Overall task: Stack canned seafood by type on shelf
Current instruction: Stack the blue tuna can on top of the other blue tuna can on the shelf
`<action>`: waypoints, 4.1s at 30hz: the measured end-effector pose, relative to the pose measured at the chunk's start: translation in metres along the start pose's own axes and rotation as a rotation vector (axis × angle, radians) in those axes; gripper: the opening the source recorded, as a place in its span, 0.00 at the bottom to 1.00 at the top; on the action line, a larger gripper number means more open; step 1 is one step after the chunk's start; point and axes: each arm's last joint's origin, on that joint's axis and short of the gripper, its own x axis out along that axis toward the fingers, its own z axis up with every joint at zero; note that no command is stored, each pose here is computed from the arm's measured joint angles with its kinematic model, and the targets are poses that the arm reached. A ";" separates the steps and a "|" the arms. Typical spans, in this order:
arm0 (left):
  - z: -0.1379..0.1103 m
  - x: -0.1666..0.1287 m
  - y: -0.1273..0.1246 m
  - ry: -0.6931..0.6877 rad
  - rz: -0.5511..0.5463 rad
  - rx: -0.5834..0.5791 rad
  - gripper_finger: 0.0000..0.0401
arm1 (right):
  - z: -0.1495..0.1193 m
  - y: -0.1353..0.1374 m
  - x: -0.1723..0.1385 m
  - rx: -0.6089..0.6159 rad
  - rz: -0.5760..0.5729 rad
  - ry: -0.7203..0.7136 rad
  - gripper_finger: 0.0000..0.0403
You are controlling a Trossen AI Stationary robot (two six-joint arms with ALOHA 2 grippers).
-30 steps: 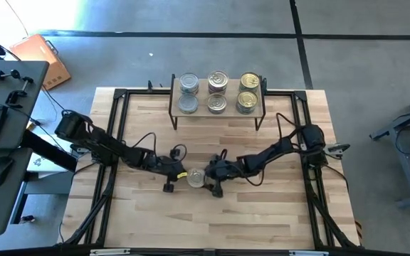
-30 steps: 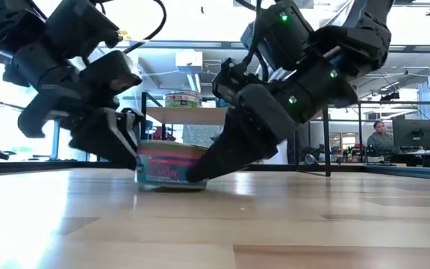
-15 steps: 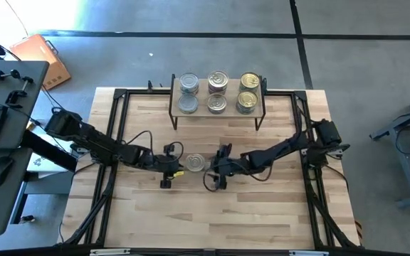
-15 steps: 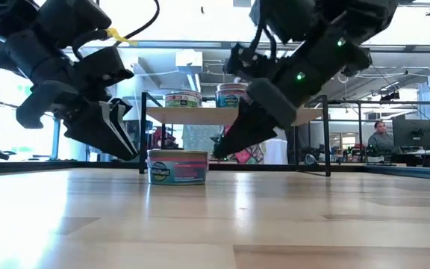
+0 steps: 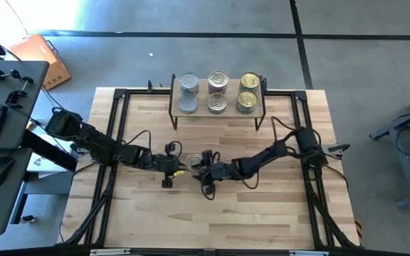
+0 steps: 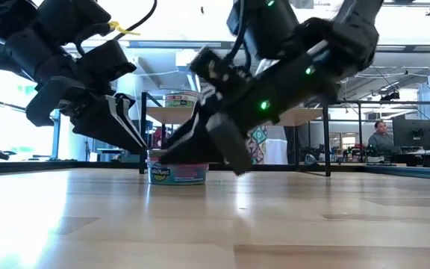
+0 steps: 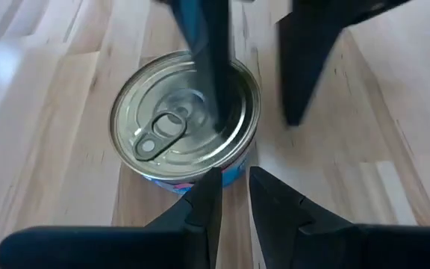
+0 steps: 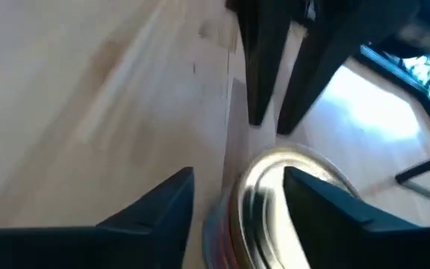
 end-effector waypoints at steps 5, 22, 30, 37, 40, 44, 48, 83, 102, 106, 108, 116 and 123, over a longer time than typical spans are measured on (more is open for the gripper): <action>-0.002 -0.001 -0.003 0.021 -0.012 0.047 0.15 | -0.007 -0.004 0.008 -0.007 -0.024 0.055 0.36; -0.002 -0.015 -0.037 -0.021 0.051 0.381 0.14 | 0.005 -0.020 -0.012 0.084 0.001 0.133 0.01; 0.012 -0.019 -0.040 -0.147 0.166 0.625 0.18 | 0.014 -0.048 -0.024 0.289 0.053 0.118 0.00; 0.017 -0.013 -0.027 -0.150 0.188 0.701 0.43 | 0.013 -0.062 -0.022 0.490 0.136 0.086 0.00; 0.014 -0.006 -0.020 -0.113 0.191 0.715 0.53 | 0.014 -0.065 -0.023 0.523 0.157 0.072 0.00; 0.009 0.004 -0.008 -0.060 0.221 0.689 0.62 | 0.017 -0.066 -0.024 0.543 0.159 0.059 0.00; 0.004 0.014 -0.002 -0.019 0.235 0.676 0.63 | 0.020 -0.068 -0.026 0.571 0.157 0.038 0.00; -0.014 0.052 -0.035 -0.251 0.249 0.243 0.43 | 0.038 -0.046 -0.035 0.373 0.346 -0.029 0.46; 0.016 0.011 -0.030 -0.230 0.410 0.424 0.43 | 0.081 0.008 -0.070 -0.342 -0.183 0.169 0.61; 0.022 0.005 -0.028 -0.205 0.421 0.498 0.43 | 0.087 0.005 -0.073 -0.322 -0.377 0.188 0.63; 0.027 0.004 -0.028 -0.186 0.436 0.532 0.43 | 0.091 0.002 -0.075 -0.332 -0.475 0.200 0.64; 0.047 0.001 -0.028 -0.094 0.525 0.667 0.43 | 0.088 0.011 -0.074 -0.523 -0.303 0.196 0.66; 0.055 -0.001 -0.029 -0.045 0.592 0.741 0.43 | 0.086 0.010 -0.074 -0.522 -0.334 0.224 0.66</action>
